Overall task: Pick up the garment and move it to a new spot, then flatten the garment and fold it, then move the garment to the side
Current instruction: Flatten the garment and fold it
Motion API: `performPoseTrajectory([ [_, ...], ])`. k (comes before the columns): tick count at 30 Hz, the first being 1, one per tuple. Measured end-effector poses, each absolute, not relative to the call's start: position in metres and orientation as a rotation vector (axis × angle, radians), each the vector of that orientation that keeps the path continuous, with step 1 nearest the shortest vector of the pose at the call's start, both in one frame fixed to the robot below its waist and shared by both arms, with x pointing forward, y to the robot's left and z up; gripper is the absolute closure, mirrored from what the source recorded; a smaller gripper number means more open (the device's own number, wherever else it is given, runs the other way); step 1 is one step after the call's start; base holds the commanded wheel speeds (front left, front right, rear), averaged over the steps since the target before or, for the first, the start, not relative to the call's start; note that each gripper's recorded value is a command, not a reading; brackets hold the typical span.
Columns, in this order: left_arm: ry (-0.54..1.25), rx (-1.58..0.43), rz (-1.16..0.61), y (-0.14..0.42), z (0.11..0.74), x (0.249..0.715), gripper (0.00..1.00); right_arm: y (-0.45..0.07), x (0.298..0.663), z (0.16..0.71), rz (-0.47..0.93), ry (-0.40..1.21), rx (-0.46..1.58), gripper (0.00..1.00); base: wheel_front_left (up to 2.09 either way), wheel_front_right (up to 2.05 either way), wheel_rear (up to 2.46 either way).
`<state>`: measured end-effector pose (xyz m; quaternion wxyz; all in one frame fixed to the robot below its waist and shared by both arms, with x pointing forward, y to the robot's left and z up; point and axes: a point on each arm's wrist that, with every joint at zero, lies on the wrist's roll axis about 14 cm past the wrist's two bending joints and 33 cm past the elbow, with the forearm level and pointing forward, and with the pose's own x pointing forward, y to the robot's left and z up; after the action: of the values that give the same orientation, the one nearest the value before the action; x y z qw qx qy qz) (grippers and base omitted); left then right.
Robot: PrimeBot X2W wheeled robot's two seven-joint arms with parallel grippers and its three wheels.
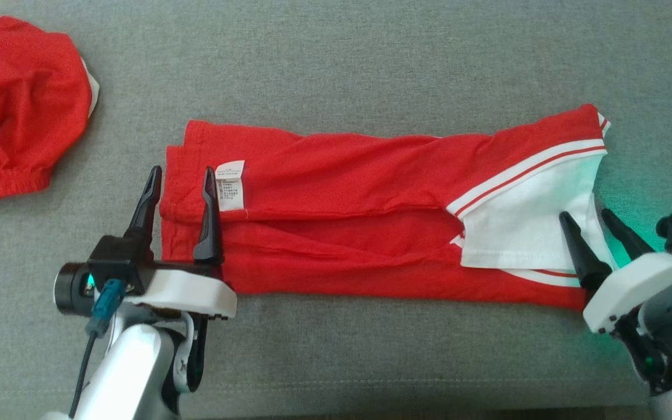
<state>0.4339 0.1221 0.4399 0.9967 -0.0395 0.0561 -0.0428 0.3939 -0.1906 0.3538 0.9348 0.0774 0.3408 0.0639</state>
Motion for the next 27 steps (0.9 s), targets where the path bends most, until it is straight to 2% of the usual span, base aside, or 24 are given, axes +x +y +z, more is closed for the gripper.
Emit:
performPoseTrajectory([
  [2,0.12,-0.076,-0.082,0.123,0.437,0.434,0.0,-0.19,0.395,0.353,0.14,0.724,0.17,0.0,0.0,0.0,0.0],
  [4,0.117,-0.074,-0.081,0.124,0.438,0.435,0.0,-0.189,0.394,0.352,0.148,0.759,0.189,0.51,0.0,0.0,0.0],
  [5,0.115,-0.075,-0.08,0.124,0.438,0.435,0.0,-0.189,0.394,0.352,0.151,0.773,0.192,1.0,0.0,0.0,0.0],
  [9,0.106,-0.075,-0.081,0.123,0.441,0.435,0.0,-0.184,0.389,0.353,0.171,0.823,0.233,1.0,0.0,0.0,0.0],
  [15,0.09,-0.075,-0.083,0.122,0.447,0.434,0.0,-0.192,0.388,0.361,0.154,0.805,0.238,1.0,0.0,0.0,0.0],
  [22,0.069,-0.077,-0.093,0.118,0.455,0.434,0.0,-0.256,0.38,0.379,0.002,0.752,0.173,1.0,0.0,0.0,0.0],
  [27,0.059,-0.08,-0.098,0.117,0.46,0.433,0.0,-0.274,0.379,0.393,-0.025,0.721,0.119,1.0,0.0,0.0,0.0],
])
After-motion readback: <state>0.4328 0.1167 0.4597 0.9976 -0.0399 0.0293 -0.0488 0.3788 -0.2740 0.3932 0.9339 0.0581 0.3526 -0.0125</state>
